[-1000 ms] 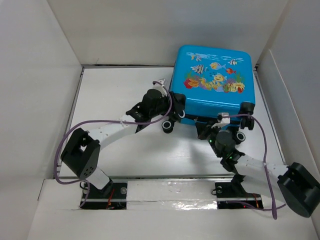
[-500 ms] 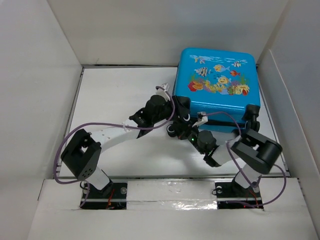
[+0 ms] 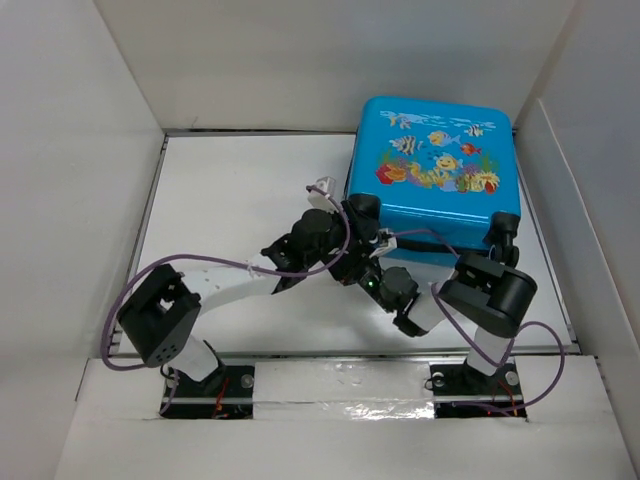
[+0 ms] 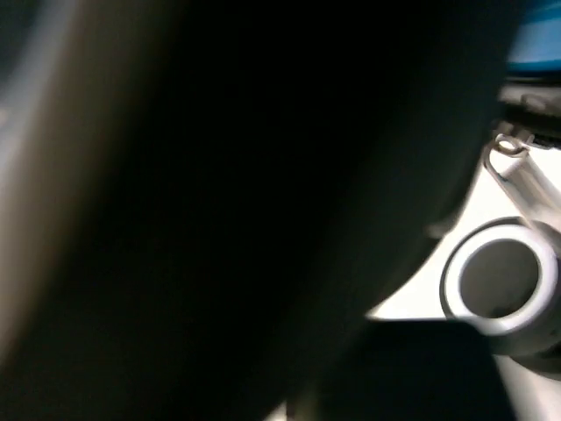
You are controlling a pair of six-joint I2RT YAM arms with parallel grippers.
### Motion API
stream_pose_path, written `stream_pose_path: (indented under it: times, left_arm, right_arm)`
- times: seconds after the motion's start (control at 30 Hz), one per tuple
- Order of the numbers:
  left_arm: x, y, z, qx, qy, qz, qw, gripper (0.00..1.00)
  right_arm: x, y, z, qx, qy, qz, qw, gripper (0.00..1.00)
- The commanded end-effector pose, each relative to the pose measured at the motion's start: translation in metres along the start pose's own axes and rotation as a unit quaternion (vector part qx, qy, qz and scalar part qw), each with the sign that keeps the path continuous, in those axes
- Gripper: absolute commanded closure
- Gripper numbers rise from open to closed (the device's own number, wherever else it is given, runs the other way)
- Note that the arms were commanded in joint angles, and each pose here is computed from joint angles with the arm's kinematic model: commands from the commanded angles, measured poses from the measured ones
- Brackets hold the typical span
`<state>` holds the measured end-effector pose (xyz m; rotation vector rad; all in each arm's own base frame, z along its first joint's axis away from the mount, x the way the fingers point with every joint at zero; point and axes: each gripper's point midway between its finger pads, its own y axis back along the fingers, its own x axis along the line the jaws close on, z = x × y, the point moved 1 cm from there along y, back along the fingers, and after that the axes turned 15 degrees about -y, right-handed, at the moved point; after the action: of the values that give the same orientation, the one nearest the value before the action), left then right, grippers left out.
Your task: Pack the luggage
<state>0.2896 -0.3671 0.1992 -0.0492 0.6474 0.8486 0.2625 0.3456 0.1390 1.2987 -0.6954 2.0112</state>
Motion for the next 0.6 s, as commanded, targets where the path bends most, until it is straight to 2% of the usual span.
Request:
stream_pose_path:
  times: [0.0,0.03,0.07,0.13,0.17,0.23,0.27,0.33,0.37,0.4,0.43,0.47,0.53,0.57]
  left_arm:
    - [-0.157,0.083,0.027,0.013,-0.05,-0.268,0.962,0.64]
    - [-0.146,0.08,0.037,-0.006,-0.062,-0.227,0.972,0.5]
    - [-0.137,0.078,0.047,-0.018,-0.082,-0.202,0.976,0.3]
    - [-0.115,0.082,0.063,-0.031,-0.094,-0.159,0.982,0.19]
    - [-0.105,0.083,0.066,-0.033,-0.099,-0.141,0.985,0.16]
    - [-0.076,0.087,0.083,-0.056,-0.099,-0.088,0.99,0.16]
    - [-0.058,0.086,0.075,-0.053,-0.099,-0.063,0.992,0.18]
    - [-0.033,0.095,0.088,-0.085,-0.081,-0.028,0.993,0.27]
    - [-0.012,0.095,0.07,-0.073,-0.078,-0.012,0.994,0.36]
    - [-0.007,0.1,0.073,-0.086,-0.065,-0.013,0.994,0.42]
    - [0.0,0.101,0.067,-0.08,-0.059,-0.012,0.995,0.5]
    - [0.021,0.101,0.059,-0.076,-0.05,0.003,0.996,0.65]
    - [0.032,0.102,0.046,-0.062,-0.049,-0.001,0.997,0.8]
    - [0.042,0.102,0.032,-0.049,-0.051,0.007,0.997,0.91]
  right_arm:
    - [0.046,0.015,0.007,-0.015,0.01,0.08,0.997,0.7]
    - [0.042,0.021,0.0,-0.006,0.015,0.069,0.997,0.55]
    - [0.035,0.026,-0.004,-0.001,0.024,0.053,0.998,0.49]
    - [0.019,0.042,-0.013,0.013,0.034,0.028,0.999,0.37]
    - [0.021,0.049,-0.018,0.016,0.035,0.032,0.999,0.34]
    - [0.015,0.062,-0.021,0.029,0.041,0.026,0.998,0.31]
    - [0.012,0.069,-0.033,0.051,0.045,0.018,0.998,0.31]
    - [0.018,0.074,-0.037,0.064,0.05,0.019,0.997,0.31]
    - [0.007,0.076,-0.042,0.077,0.064,-0.008,0.995,0.35]
    - [0.01,0.077,-0.047,0.084,0.074,-0.012,0.994,0.39]
    - [0.025,0.073,-0.044,0.079,0.076,0.001,0.994,0.53]
    - [0.019,0.077,-0.051,0.095,0.1,-0.018,0.99,0.66]
    - [0.026,0.078,-0.053,0.1,0.118,-0.025,0.988,0.93]
    - [0.033,0.08,-0.051,0.103,0.128,-0.034,0.986,0.97]
